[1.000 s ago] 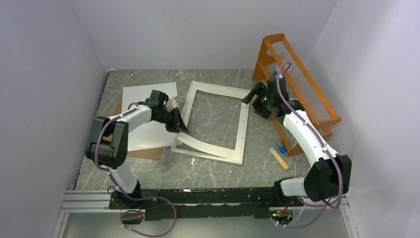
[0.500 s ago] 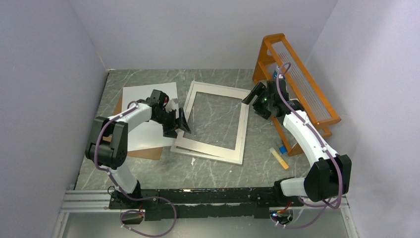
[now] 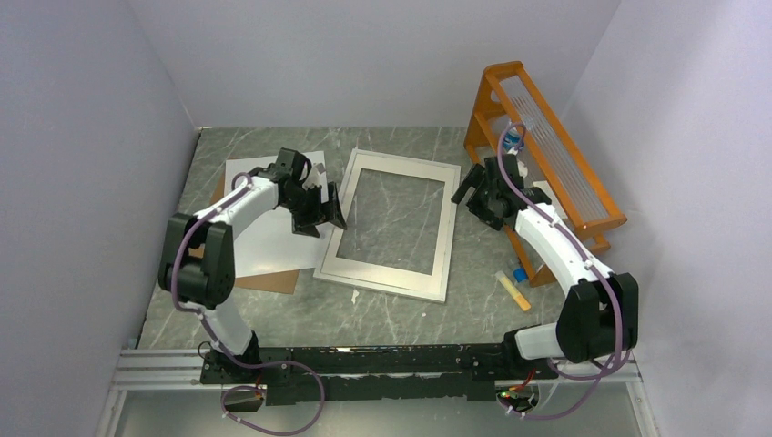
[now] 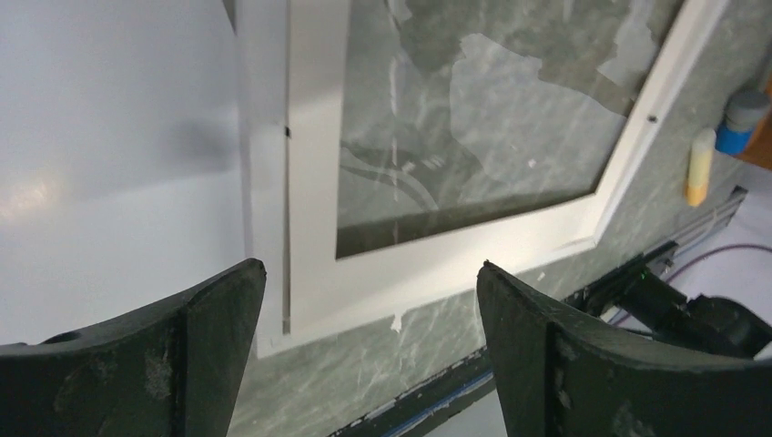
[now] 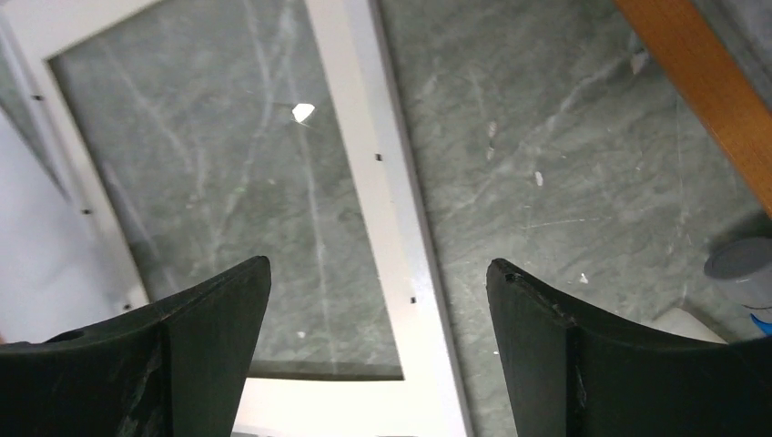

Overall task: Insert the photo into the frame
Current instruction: Place the photo frame item in the photo frame, then adjust the photo frame at the center of the board.

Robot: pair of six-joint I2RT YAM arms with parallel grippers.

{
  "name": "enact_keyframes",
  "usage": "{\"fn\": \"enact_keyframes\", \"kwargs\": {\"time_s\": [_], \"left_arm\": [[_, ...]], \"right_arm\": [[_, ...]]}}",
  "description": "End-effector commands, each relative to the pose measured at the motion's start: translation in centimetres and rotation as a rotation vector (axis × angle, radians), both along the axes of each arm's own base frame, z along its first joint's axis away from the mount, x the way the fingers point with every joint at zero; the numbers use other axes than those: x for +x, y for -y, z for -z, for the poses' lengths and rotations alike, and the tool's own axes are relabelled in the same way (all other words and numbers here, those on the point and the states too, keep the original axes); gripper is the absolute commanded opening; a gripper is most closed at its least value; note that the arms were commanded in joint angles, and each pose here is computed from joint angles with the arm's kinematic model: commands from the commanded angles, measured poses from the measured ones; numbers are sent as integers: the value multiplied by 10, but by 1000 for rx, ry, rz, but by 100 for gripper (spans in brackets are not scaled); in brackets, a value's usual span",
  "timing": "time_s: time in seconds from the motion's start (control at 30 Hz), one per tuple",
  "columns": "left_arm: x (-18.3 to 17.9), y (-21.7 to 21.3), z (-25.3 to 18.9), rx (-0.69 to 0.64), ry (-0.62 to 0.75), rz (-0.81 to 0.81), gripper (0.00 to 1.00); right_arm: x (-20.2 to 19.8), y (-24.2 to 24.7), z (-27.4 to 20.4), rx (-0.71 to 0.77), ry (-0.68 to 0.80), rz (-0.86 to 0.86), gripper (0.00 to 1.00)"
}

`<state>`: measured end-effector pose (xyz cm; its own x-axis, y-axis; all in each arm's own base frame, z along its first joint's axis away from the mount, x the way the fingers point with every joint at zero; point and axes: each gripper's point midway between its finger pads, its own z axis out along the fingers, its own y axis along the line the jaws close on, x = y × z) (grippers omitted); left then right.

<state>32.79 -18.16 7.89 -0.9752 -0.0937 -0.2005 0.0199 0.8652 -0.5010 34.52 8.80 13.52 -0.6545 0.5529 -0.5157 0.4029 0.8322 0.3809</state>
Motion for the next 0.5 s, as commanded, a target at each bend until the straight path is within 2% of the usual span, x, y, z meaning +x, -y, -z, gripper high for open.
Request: {"fn": "enact_keyframes", "kwargs": {"time_s": [0.0, 0.23, 0.47], "left_arm": [[32, 9, 13, 2, 15, -23, 86], [43, 8, 36, 37, -23, -24, 85], [30, 8, 35, 18, -50, -11, 72]], "right_arm": [[-6, 7, 33, -53, -81, -11, 93], [-11, -9, 83, -14, -211, -112, 94], [-14, -34, 106, 85, -256, -232, 93]]}}
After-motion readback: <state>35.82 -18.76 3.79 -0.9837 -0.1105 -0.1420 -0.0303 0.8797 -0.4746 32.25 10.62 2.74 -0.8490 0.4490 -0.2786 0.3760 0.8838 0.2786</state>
